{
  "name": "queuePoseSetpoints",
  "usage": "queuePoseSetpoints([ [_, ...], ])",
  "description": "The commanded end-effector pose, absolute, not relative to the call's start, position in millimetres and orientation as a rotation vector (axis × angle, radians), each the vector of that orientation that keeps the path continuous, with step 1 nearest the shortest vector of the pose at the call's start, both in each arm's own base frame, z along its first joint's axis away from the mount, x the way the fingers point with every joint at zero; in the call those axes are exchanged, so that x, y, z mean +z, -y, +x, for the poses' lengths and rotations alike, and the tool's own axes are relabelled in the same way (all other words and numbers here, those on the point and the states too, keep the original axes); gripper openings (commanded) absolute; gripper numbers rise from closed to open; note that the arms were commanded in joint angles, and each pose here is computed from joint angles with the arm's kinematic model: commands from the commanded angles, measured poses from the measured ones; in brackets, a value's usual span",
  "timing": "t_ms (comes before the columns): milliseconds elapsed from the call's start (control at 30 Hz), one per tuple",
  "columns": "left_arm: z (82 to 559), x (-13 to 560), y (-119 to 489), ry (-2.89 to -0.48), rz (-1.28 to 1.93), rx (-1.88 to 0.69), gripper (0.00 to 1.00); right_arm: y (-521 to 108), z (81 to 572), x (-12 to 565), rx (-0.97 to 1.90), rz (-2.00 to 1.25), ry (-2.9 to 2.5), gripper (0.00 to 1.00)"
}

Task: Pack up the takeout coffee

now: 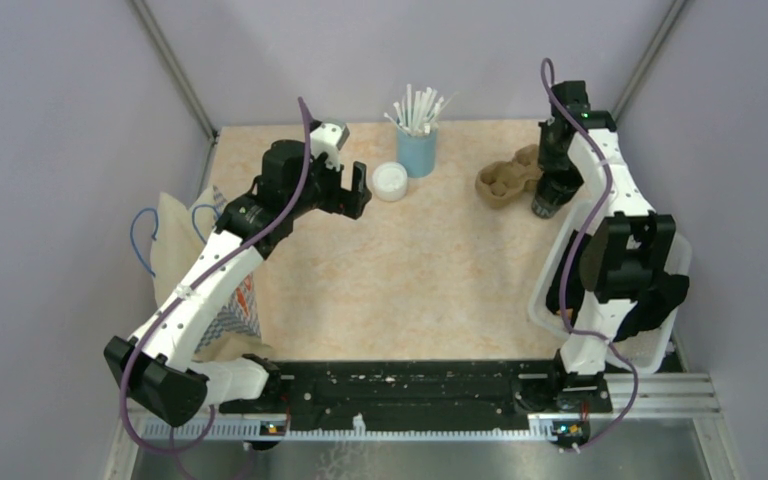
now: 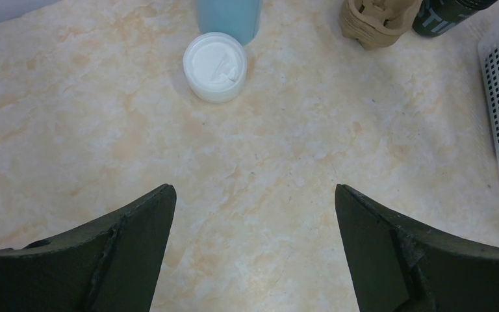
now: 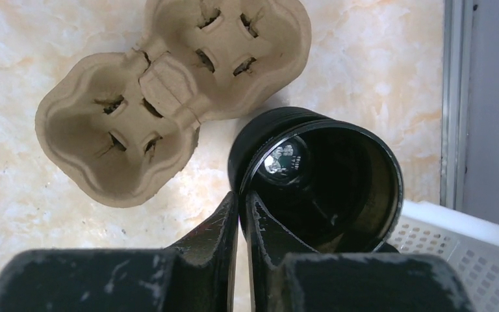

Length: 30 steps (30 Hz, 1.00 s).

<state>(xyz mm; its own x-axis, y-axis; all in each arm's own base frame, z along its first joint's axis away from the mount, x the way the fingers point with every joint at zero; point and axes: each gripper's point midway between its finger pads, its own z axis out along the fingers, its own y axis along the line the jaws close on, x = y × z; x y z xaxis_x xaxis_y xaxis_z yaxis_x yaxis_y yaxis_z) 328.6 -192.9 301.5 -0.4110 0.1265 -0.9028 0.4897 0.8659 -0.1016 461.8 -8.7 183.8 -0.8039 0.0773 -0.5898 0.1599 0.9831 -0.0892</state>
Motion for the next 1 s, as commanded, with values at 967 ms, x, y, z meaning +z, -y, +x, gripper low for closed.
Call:
queuePoseSetpoints([
  [967,333,320,195,-1.915,0.452,-0.428,0.99,2,478,166,-0.022,0.177,-2.508,0.23],
])
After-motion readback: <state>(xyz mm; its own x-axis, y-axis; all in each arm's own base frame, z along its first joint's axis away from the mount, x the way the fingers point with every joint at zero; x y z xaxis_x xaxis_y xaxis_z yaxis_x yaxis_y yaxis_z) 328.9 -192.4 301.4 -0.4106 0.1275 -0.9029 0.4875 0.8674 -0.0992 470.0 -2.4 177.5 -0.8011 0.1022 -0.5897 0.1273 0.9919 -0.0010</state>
